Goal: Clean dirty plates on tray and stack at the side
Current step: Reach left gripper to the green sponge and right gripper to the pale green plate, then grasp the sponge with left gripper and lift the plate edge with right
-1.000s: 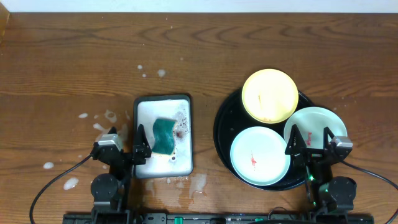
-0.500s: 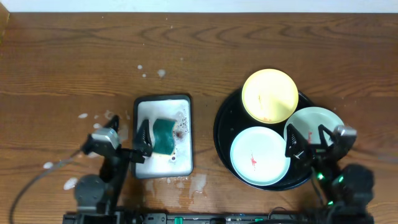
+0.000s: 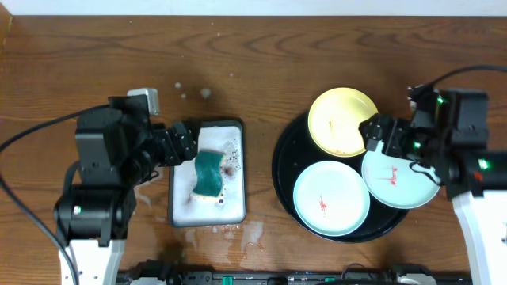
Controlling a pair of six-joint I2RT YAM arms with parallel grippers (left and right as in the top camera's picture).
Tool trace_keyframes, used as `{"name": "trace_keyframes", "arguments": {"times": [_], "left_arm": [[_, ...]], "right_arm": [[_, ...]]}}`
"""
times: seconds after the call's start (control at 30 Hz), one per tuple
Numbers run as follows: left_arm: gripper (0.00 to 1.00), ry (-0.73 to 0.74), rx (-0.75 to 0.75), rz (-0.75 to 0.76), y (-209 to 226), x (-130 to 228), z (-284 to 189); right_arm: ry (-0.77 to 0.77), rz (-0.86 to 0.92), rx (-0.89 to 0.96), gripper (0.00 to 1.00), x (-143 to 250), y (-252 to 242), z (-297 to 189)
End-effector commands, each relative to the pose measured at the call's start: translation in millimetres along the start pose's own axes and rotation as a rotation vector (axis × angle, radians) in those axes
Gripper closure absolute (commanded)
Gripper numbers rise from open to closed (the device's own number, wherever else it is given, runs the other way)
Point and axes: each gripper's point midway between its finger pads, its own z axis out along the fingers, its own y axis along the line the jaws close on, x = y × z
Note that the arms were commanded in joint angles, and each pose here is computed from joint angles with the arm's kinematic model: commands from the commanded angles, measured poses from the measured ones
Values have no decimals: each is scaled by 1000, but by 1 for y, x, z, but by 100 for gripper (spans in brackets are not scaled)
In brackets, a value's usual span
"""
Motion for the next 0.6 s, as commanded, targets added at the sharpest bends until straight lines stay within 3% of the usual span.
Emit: {"name": "trace_keyframes", "arguments": {"times": [0.0,0.13,0.3,0.57], "left_arm": [[16,66,59,-33,-10,7,4],[16,171,30,-42,0,30,11],[16,358,-135,-101,36,77,26],[27,549,-356,-68,66,127,72]], "right_arm": [[81,-16,-1,1,8,0,11],[195,-43,11,4,26,-8,25],[273,-53,25,7,43,-15,32],[380,-17,49,25,80,-31,48]]}}
